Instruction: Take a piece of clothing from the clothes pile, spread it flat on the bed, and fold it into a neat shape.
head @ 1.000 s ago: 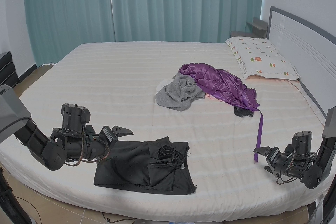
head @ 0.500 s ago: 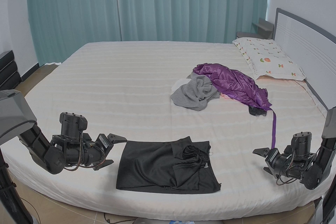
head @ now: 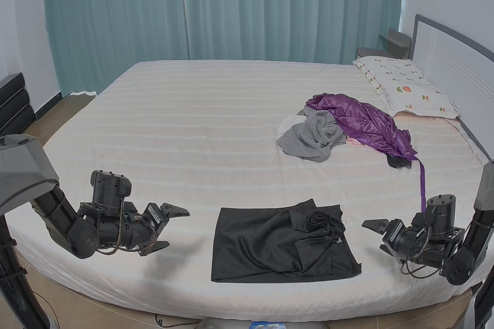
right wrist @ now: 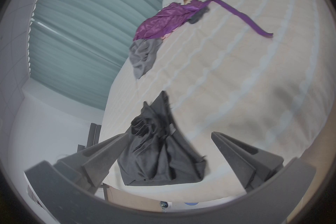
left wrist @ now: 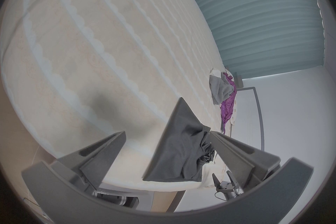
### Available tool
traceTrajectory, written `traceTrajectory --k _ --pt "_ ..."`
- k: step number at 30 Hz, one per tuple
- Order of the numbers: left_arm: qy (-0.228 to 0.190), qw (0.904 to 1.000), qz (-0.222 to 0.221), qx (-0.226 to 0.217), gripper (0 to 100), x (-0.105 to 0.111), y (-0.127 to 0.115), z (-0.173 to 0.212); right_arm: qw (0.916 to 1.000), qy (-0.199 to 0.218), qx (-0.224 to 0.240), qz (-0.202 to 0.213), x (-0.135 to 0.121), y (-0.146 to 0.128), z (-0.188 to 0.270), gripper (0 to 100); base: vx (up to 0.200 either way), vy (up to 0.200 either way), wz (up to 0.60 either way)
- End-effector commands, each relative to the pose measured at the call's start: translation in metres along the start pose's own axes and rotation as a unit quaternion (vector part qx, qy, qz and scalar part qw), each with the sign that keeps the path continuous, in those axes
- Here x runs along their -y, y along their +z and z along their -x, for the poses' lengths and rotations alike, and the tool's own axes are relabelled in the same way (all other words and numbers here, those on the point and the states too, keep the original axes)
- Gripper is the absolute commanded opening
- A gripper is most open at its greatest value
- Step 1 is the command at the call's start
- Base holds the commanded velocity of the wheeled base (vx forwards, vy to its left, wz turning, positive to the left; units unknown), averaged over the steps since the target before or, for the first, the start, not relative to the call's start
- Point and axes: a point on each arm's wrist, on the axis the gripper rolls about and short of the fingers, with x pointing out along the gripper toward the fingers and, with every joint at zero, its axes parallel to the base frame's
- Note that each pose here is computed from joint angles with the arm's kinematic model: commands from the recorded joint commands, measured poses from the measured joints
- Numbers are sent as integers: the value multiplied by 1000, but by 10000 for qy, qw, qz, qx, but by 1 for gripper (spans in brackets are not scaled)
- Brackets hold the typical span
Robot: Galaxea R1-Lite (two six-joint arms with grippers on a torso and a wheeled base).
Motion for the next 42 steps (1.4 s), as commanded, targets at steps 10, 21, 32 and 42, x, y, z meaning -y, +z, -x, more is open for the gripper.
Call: traceTrajectory --k 10,21,32,42 --pt "-71 9999 -78 9 100 -7 -6 -8 9959 164 -303 837 -31 -32 -11 100 0 0 0" --pt "-67 9999 -78 16 100 -7 -5 -8 9908 9 -521 1249 -50 -39 -26 100 0 0 0" --pt "-73 9999 -88 20 100 -7 -5 -8 9809 -246 -833 1740 -77 -52 -45 100 0 0 0" --pt "-73 9999 -88 20 100 -7 -5 -8 9663 -688 -808 2345 -80 -58 -76 100 0 0 0"
